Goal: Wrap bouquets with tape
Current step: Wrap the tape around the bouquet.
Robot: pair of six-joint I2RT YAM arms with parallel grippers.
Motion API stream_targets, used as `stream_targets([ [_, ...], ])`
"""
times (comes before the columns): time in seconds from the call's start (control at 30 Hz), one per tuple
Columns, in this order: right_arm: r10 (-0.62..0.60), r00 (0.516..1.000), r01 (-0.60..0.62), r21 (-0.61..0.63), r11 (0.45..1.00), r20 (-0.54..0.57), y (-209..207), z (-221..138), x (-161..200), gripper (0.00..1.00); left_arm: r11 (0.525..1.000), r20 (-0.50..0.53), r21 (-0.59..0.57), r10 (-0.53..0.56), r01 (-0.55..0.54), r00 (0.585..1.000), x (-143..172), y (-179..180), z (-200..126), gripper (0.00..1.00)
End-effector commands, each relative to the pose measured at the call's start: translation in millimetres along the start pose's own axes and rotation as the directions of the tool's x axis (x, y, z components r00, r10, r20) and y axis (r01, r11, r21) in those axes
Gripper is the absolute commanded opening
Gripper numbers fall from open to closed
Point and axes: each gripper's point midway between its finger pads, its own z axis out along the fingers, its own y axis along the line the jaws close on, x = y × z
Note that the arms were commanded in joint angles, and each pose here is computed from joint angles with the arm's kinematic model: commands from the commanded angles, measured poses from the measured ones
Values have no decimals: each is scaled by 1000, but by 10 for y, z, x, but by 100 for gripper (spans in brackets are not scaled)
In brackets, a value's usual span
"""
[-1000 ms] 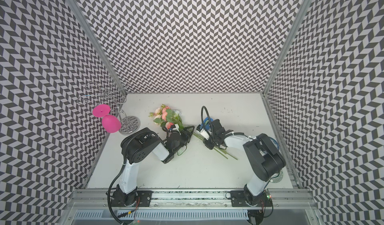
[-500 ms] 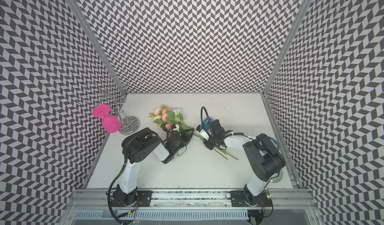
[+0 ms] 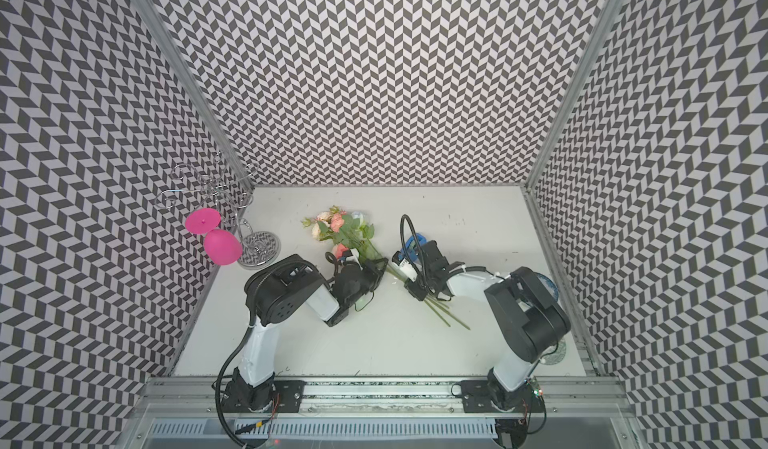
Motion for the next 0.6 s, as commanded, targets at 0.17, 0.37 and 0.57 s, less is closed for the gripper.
stream_targets([
  [0.17,18,988,-19,5,1000,152,4,-337,-373,40,1000,-34,-25,9,-10,999,86,152,-15,0],
  [0.37,227,953,-218,-66,974,203,-76,-415,-518,53,1000,-56,-9,-17,17,998,129,156,-14,0],
  [0.57,346,920,-314,-178,932,186,42,-249,-523,58,1000,-68,-18,-11,10,998,147,142,-4,0],
])
